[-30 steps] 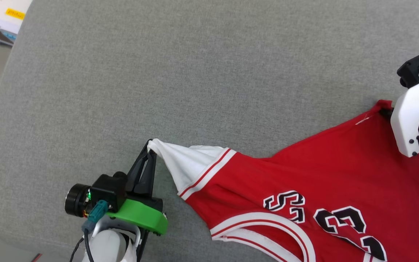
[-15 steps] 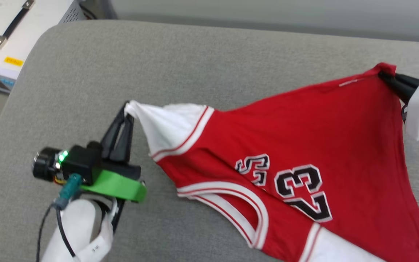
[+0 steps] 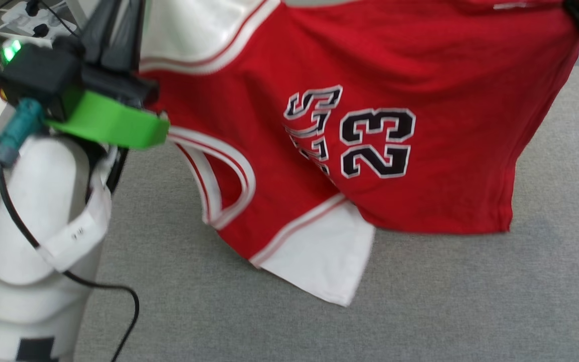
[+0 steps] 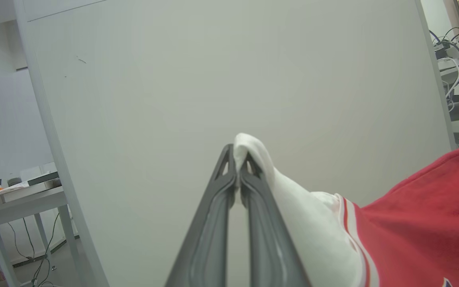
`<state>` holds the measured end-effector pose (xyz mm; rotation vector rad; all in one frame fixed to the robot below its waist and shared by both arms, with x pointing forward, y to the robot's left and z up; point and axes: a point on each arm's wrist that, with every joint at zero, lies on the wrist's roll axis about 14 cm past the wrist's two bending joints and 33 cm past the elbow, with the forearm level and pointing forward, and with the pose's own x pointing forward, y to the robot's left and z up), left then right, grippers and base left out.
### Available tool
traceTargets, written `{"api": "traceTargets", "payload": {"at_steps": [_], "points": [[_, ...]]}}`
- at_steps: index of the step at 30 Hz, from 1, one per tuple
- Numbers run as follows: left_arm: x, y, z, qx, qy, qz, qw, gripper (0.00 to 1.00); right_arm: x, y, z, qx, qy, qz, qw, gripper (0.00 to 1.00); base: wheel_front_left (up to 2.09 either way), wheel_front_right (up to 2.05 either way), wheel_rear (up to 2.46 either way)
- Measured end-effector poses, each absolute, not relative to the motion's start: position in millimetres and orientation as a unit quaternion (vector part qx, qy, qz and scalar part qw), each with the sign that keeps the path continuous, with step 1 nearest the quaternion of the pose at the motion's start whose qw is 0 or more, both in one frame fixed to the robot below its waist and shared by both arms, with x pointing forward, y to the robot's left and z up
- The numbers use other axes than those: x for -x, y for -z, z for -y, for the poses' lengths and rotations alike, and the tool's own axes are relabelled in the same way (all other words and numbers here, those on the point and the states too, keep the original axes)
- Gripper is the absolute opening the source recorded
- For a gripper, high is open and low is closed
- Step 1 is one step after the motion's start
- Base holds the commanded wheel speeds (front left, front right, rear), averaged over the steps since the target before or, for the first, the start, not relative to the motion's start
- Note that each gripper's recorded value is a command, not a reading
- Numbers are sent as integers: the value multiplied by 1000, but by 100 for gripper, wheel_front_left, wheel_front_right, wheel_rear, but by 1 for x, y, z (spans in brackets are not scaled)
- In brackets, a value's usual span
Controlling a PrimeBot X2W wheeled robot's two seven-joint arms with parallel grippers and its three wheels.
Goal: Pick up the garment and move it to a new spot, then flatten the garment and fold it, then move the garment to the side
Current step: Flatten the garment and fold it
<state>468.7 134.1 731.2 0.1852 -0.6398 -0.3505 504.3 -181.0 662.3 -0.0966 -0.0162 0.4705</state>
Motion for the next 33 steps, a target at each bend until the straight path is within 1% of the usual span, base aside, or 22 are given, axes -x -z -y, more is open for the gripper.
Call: {"api": "traceTargets", "payload": {"at_steps": [7,12,20,25,30,33], "points": [[-493,-780,-117,-114,196,353,908,0,-515,-694,186,52,-219,58,973,0,0,0,0],[-519,-801,-109,-110,204,363,903,0,-535,-714,188,50,-204,90,974,0,0,0,0],[-570,-846,-93,-120,206,396,887,0,-592,-743,188,64,-170,132,975,0,0,0,0],[-598,-870,-85,-122,205,423,874,0,-628,-769,193,82,-137,175,971,0,0,0,0],[-622,-877,-81,-123,204,436,868,0,-657,-783,197,98,-112,211,966,0,0,0,0],[-639,-868,-83,-121,202,426,873,0,-670,-782,196,103,-105,222,964,0,0,0,0]]}}
